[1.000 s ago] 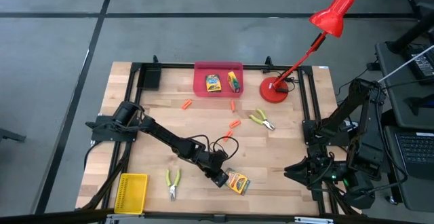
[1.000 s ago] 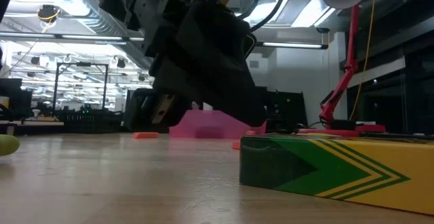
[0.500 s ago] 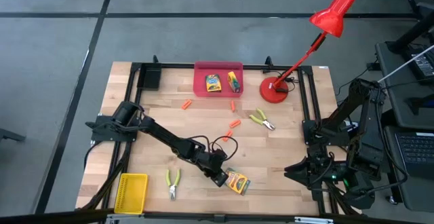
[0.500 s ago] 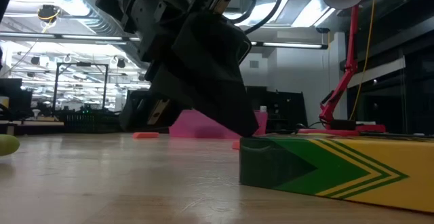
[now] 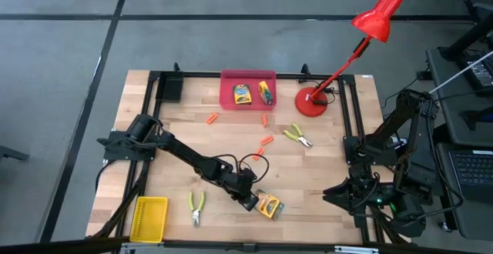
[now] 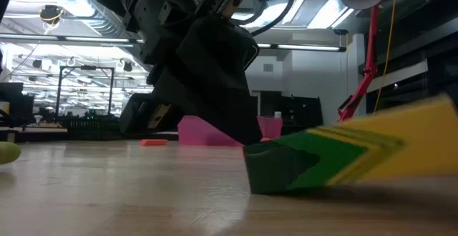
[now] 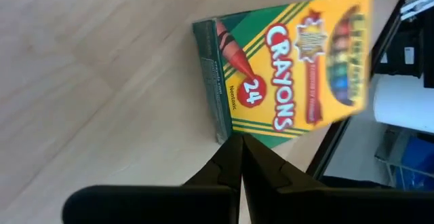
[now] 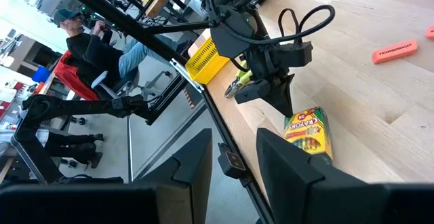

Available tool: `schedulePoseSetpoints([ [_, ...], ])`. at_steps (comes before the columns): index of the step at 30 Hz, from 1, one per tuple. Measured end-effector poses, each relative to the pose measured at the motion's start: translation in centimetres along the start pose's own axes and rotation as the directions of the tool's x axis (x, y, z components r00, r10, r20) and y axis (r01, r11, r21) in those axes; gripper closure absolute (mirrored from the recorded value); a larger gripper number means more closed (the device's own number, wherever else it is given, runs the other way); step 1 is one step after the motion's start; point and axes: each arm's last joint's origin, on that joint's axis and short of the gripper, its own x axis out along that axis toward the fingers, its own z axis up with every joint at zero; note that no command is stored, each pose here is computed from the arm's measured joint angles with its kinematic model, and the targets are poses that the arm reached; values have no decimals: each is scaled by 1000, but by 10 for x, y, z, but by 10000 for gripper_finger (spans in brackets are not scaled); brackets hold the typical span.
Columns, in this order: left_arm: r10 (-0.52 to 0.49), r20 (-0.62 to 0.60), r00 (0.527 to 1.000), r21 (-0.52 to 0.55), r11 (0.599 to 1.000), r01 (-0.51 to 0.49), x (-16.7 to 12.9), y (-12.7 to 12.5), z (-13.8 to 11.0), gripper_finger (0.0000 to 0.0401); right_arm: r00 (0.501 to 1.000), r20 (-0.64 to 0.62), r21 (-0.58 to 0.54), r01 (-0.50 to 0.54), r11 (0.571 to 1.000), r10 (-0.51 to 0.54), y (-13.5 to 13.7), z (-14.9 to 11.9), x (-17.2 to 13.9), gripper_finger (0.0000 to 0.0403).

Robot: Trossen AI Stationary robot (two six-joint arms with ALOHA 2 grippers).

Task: Pick & Place School Supplies
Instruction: Put the yellow crayon box into the red bin

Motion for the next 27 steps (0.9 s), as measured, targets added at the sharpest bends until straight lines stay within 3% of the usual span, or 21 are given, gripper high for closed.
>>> schedulePoseSetpoints([
  [5,84,10,996,-18,996,-84,3,11,-1,400,1000,0,0,0,1000,0,0,0,0,282],
  [19,132,26,991,-23,991,-132,1,13,-1,400,1000,0,3,-4,1000,4,1,0,0,282],
  [27,166,18,986,35,985,-166,-4,17,5,400,1000,-4,0,-4,1000,4,1,0,0,282],
])
